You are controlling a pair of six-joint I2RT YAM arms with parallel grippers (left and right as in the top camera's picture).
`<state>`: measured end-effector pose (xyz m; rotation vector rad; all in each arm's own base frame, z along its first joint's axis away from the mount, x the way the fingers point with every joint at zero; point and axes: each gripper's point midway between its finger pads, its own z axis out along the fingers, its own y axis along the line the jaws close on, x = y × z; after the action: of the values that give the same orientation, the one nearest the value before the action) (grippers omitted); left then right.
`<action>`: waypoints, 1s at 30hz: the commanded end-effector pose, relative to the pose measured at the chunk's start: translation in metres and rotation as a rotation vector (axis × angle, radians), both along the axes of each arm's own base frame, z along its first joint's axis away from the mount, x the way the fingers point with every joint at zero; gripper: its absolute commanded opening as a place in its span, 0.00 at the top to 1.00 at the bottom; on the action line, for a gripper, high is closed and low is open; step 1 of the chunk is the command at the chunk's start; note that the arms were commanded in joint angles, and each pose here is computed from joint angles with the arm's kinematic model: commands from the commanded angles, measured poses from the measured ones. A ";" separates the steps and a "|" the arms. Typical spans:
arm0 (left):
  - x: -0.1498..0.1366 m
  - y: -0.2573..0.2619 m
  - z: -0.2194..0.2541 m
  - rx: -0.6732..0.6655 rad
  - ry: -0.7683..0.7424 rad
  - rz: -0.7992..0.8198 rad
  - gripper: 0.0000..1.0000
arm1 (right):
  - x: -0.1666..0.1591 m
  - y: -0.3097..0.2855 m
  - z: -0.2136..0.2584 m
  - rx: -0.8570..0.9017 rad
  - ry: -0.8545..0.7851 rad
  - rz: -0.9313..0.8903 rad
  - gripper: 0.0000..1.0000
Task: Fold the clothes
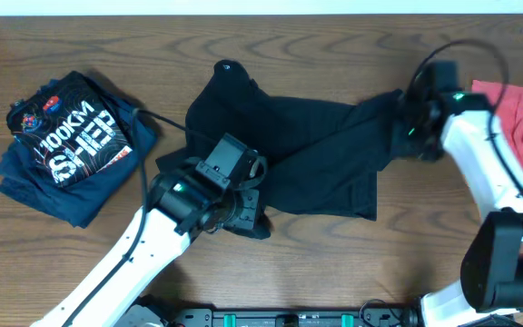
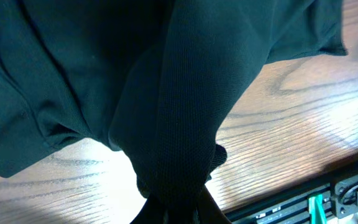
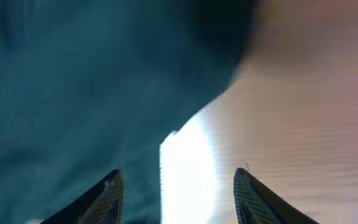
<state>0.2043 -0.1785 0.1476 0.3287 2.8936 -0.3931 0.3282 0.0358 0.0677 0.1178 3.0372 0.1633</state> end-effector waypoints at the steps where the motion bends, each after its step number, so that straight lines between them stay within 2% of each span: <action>1: 0.003 0.000 -0.009 0.036 0.018 -0.010 0.94 | -0.043 0.041 -0.024 0.113 0.131 0.069 0.46; 5: 0.004 0.000 -0.018 0.057 0.046 -0.010 0.93 | -0.077 0.053 -0.045 0.087 0.229 0.030 0.47; 12: 0.004 0.000 -0.019 0.060 0.050 -0.010 0.94 | -0.092 0.054 -0.054 0.050 0.279 -0.086 0.42; 17: 0.004 0.000 -0.019 0.059 0.050 -0.010 0.94 | -0.103 0.052 -0.059 0.042 0.311 -0.097 0.38; 20: 0.004 0.000 -0.019 0.060 0.049 -0.010 0.94 | -0.109 0.053 -0.066 0.037 0.317 -0.096 0.47; 25: 0.004 0.000 -0.019 0.059 0.050 -0.010 0.93 | -0.109 0.057 -0.081 0.046 0.285 -0.157 0.49; 28: 0.004 0.000 -0.019 0.060 0.050 -0.010 0.94 | -0.104 0.056 -0.086 0.047 0.256 -0.169 0.58; 30: 0.004 0.000 -0.019 0.060 0.050 -0.010 0.94 | -0.099 0.057 -0.086 0.051 0.237 -0.180 0.68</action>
<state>0.2066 -0.1796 0.1277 0.3289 2.9659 -0.3397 0.2348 0.0880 -0.0048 0.4047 3.2228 0.2263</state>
